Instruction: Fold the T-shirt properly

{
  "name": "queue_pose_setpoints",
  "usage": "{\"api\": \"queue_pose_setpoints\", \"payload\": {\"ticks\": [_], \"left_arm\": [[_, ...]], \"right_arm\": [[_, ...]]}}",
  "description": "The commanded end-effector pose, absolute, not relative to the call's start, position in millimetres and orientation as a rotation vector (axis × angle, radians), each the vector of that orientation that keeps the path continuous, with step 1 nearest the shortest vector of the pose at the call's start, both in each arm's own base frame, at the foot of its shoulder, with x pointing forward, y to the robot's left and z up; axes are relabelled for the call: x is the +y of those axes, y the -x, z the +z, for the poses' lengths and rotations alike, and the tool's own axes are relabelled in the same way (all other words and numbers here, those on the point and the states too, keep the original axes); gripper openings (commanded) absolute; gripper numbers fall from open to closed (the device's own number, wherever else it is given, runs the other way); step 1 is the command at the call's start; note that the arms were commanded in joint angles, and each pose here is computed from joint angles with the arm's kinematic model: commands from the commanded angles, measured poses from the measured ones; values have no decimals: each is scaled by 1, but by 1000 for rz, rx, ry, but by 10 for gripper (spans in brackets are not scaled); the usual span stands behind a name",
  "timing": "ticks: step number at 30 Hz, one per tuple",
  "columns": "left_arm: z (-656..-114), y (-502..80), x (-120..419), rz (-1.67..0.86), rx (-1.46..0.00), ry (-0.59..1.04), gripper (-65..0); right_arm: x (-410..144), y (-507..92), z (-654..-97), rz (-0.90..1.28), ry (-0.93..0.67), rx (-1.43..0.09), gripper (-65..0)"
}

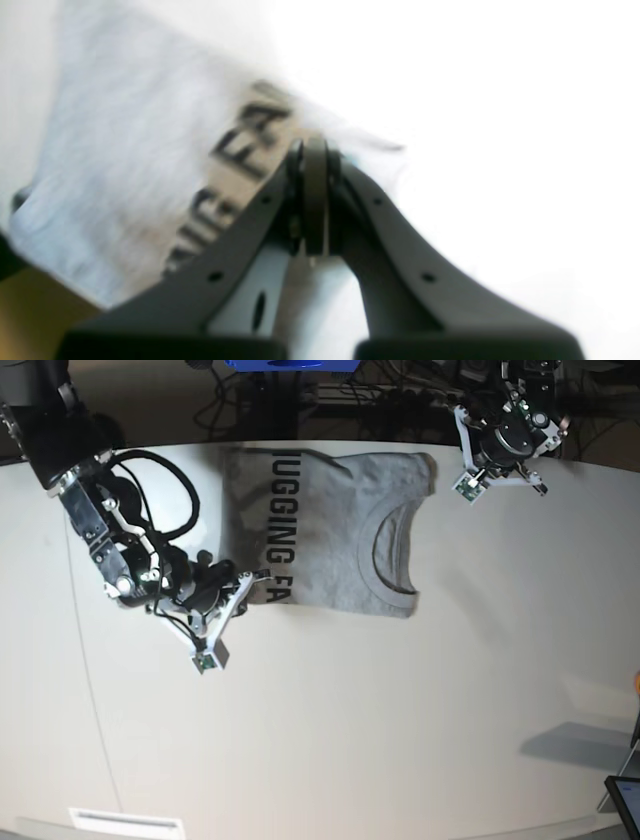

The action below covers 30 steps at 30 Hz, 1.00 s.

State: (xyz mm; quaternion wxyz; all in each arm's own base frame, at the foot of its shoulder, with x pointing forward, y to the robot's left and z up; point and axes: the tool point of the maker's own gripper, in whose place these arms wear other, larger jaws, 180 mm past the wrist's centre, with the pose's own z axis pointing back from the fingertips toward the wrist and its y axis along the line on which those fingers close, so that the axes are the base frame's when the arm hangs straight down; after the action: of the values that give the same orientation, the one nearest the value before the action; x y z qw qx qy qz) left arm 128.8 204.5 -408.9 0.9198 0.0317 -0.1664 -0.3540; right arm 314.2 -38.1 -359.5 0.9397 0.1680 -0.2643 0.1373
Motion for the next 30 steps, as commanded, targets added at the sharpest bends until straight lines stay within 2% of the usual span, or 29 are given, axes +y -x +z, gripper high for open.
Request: {"api": "queue_pose_setpoints", "payload": {"ticks": [1,11,19,30], "left_arm": [[-411,-123,174,-747,-376,52,-647],[-412,-107,162,-773,-353,85,-647],[-410,-115,160,-767,-374,91,-647],[-407,-147,148,-730,-447,91,-647]], "right_arm": [[-38,-330,-343,282,-348,-600,-647],[-43,-354,-326,282,-327,-650,-647],[-64,-368,-360,250,-278,-622,-647],[-72,-350,-394,252,-268,-538,-649]]}}
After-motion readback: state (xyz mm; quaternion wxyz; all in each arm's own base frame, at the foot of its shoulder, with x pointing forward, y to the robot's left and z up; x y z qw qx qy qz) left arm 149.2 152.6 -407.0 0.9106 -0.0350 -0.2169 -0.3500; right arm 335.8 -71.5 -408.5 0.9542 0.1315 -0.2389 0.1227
